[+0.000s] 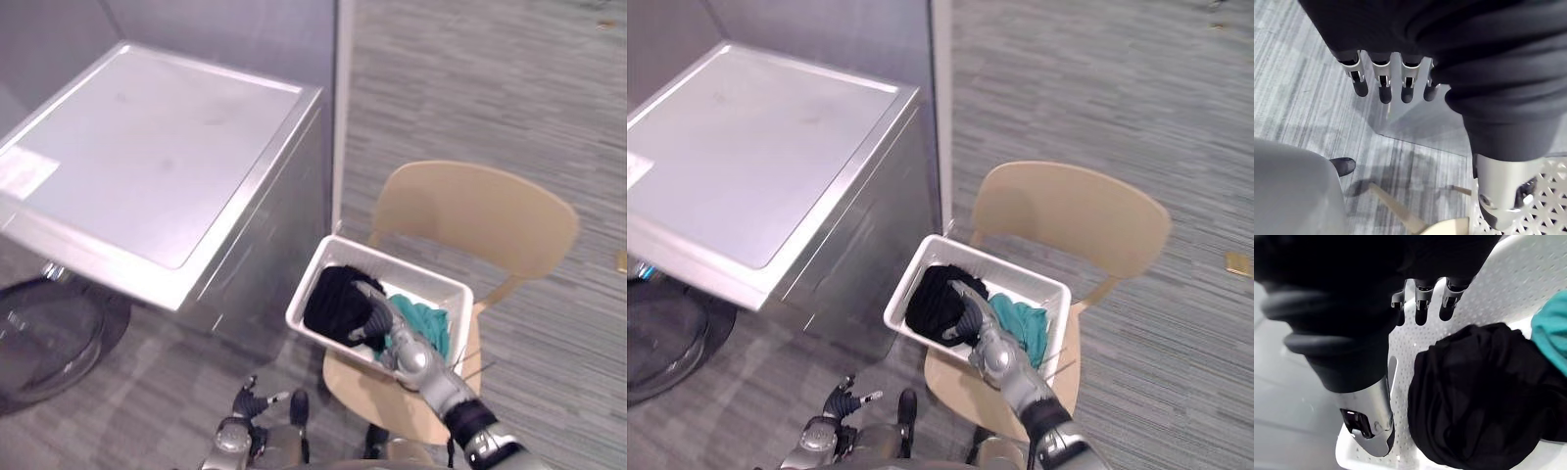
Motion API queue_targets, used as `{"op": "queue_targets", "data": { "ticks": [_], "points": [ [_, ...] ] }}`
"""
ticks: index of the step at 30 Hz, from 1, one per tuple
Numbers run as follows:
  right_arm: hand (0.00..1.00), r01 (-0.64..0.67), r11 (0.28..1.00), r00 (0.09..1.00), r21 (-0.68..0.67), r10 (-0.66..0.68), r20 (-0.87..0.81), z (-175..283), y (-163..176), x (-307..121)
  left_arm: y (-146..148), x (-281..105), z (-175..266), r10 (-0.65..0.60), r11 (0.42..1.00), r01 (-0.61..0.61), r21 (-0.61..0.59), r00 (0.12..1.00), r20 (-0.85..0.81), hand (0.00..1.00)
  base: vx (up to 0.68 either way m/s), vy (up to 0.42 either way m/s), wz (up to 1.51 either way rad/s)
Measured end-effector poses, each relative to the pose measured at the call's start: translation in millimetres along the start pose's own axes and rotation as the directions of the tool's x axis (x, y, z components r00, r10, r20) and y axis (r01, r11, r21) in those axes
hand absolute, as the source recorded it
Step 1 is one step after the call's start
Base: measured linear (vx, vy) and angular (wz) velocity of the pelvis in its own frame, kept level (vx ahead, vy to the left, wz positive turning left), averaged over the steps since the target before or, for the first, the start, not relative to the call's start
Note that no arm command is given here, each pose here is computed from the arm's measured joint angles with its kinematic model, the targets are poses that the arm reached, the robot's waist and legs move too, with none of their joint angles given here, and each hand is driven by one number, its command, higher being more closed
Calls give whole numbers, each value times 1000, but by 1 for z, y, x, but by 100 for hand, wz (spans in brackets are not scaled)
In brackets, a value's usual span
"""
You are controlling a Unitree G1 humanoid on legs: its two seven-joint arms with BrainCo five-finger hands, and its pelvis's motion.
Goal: Pick up the laundry basket with both hands and put the clothes into the washing machine.
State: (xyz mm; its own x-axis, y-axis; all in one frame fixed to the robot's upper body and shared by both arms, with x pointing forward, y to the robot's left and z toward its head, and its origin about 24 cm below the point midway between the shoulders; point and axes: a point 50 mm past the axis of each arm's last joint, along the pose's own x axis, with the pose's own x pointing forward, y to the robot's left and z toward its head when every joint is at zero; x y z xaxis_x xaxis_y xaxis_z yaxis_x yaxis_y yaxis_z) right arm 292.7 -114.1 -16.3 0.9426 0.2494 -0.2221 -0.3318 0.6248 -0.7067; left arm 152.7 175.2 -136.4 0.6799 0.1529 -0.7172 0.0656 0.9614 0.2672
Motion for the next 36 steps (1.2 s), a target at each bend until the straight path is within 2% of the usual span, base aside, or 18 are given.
{"op": "queue_targets", "data": {
  "ticks": [3,6,11,16,17,21,27,33,36],
  "points": [
    [0,68,996,998,-60,-68,-3,6,-33,22,1,5,20,7,1000,-5,-14,997,78,0,-160,29,40],
    [0,192,975,978,-115,-199,-55,4,-79,37,4,8,34,25,999,-21,-37,993,119,0,-203,31,24],
    [0,363,907,913,-214,-392,-113,1,-155,43,12,11,39,56,997,-49,-55,990,132,0,-106,4,8],
    [0,399,868,875,-295,-456,-161,-4,-191,40,9,15,62,42,997,-28,-70,979,198,0,-35,-40,11],
    [100,409,861,869,-302,-468,-157,-3,-194,39,7,16,65,36,997,-23,-68,977,210,0,-20,-76,22],
    [100,427,834,854,-350,-499,-148,2,-207,39,-3,17,81,11,996,11,-87,968,251,0,-3,-85,24],
    [100,457,834,852,-311,-510,-116,10,-208,40,-9,17,91,0,995,27,-95,962,273,0,8,-109,8],
    [100,479,864,865,-157,-495,-86,11,-183,37,-11,17,92,-11,996,35,-78,960,280,0,-2,-90,-5],
    [100,525,851,851,-14,-525,-9,24,-171,29,-7,18,91,-3,997,24,-71,961,277,0,-36,-46,-28]
  ]
}}
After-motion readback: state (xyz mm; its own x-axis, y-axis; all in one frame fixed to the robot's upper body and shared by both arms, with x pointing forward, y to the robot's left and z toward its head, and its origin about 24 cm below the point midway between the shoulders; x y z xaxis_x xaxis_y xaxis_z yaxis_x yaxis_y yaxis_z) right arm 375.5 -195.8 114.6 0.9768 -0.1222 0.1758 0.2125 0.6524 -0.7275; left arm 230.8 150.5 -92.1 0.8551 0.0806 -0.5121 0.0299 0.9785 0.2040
